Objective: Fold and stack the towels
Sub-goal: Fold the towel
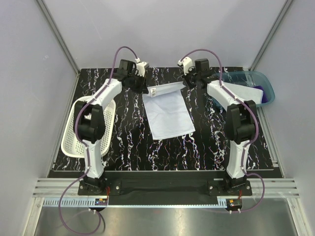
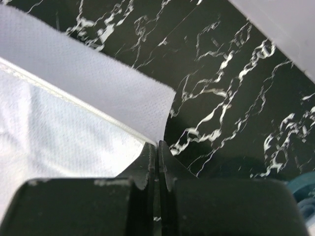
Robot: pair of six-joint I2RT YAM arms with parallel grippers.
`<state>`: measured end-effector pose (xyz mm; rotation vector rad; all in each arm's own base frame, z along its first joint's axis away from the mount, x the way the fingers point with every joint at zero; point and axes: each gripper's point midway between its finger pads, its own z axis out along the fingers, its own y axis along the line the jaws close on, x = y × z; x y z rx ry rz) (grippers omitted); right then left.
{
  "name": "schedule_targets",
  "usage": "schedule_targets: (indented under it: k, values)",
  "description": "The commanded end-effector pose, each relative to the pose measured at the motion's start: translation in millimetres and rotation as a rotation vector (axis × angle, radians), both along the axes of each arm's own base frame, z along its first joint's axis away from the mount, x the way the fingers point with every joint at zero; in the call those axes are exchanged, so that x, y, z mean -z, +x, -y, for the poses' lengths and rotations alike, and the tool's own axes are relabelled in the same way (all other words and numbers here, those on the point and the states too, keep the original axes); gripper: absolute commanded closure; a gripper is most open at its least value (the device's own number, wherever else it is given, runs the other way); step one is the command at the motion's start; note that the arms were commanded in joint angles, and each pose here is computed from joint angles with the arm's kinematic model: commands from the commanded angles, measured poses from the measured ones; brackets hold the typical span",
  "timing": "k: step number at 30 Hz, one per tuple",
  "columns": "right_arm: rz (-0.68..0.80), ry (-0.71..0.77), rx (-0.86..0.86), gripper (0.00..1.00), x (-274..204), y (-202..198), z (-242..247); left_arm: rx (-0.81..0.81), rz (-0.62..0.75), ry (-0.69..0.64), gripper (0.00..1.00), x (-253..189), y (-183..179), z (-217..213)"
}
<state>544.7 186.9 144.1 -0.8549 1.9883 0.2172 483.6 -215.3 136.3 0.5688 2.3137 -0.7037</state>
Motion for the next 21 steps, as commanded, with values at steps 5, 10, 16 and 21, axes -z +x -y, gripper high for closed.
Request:
schedule_targets:
  k: [5, 10, 16, 21]
  values:
    - [-0.019, -0.036, 0.147, 1.0, -9.1, -40.1, 46.1, -0.077, 0.089, 0.127, 1.0, -20.4, -52.0, -37.8]
    - [-0.058, -0.014, 0.161, 1.0, -2.4, -76.7, 51.8, -0.039, 0.049, 0.069, 0.96, -13.8, -86.7, -29.1]
    - [-0.125, -0.027, 0.187, 1.0, 18.5, -109.9, 57.7, 0.007, -0.009, 0.105, 0.98, 5.1, -127.0, -8.4]
    - [-0.191, -0.023, 0.233, 1.0, 32.8, -124.7, 58.7, -0.038, -0.058, 0.116, 1.0, 15.8, -149.1, -6.3]
